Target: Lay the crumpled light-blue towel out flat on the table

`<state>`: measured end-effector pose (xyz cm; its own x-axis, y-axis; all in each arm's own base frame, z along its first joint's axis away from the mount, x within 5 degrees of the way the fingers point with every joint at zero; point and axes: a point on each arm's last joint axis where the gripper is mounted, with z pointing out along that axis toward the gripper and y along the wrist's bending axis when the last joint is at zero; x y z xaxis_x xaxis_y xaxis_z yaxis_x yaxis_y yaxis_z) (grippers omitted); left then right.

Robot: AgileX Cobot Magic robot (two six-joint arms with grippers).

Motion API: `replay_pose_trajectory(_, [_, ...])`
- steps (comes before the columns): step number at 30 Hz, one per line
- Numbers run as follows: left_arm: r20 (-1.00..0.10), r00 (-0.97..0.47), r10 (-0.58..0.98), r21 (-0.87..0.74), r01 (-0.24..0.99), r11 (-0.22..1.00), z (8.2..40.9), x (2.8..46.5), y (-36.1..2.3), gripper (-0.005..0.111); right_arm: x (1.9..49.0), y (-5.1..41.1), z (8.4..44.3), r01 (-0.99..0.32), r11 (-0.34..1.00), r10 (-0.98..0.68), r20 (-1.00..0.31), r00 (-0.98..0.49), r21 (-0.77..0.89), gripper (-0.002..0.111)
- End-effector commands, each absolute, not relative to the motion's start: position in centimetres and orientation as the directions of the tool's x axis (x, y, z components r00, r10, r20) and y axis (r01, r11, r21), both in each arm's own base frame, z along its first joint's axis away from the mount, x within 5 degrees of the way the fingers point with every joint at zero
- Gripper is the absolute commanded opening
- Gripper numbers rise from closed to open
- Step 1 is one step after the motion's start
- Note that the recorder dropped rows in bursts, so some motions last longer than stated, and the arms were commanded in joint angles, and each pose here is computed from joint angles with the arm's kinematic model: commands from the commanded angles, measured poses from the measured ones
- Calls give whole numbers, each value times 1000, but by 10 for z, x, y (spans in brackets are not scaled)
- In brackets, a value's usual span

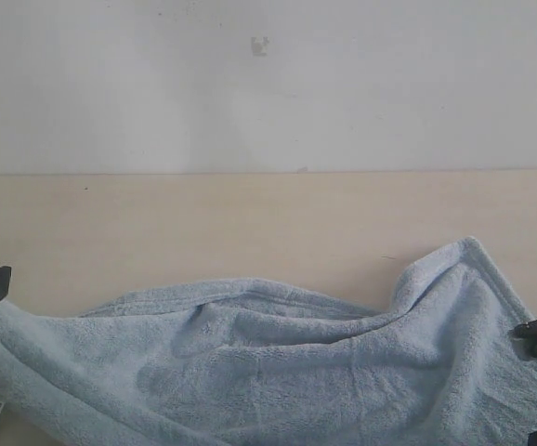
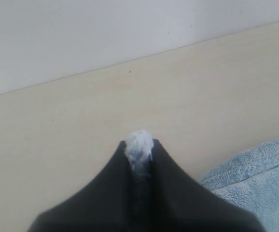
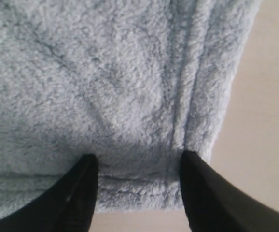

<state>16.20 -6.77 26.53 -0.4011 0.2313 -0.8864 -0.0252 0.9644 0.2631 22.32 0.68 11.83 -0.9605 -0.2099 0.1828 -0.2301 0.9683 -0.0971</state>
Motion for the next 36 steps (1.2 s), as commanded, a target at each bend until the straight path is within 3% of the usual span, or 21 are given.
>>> replay_pose_trajectory(1, [-891,-395,222,252,-23,968,266,161,-67,4,221,7,106,-224,971,-199,237,-951,-84,50])
replay_pose_trajectory(5, [-891,-395,222,252,-23,968,266,161,-67,4,219,9,96,-237,970,-213,289,-933,-50,48])
replay_pose_trajectory(7, [-891,-395,222,252,-23,968,266,161,-67,4,219,10,94,-253,967,-234,294,-927,-29,36])
replay_pose_trajectory(11, [-891,-395,222,252,-23,968,266,161,-67,4,220,11,96,-264,964,-249,276,-928,-19,1])
replay_pose_trajectory(19, [-891,-395,222,253,-26,967,266,161,-67,4,226,13,111,-231,972,-223,169,-960,-33,0])
replay_pose_trajectory(36, [-893,-393,221,248,-19,969,266,161,-68,4,211,11,202,-166,982,-182,-228,-956,-87,0])
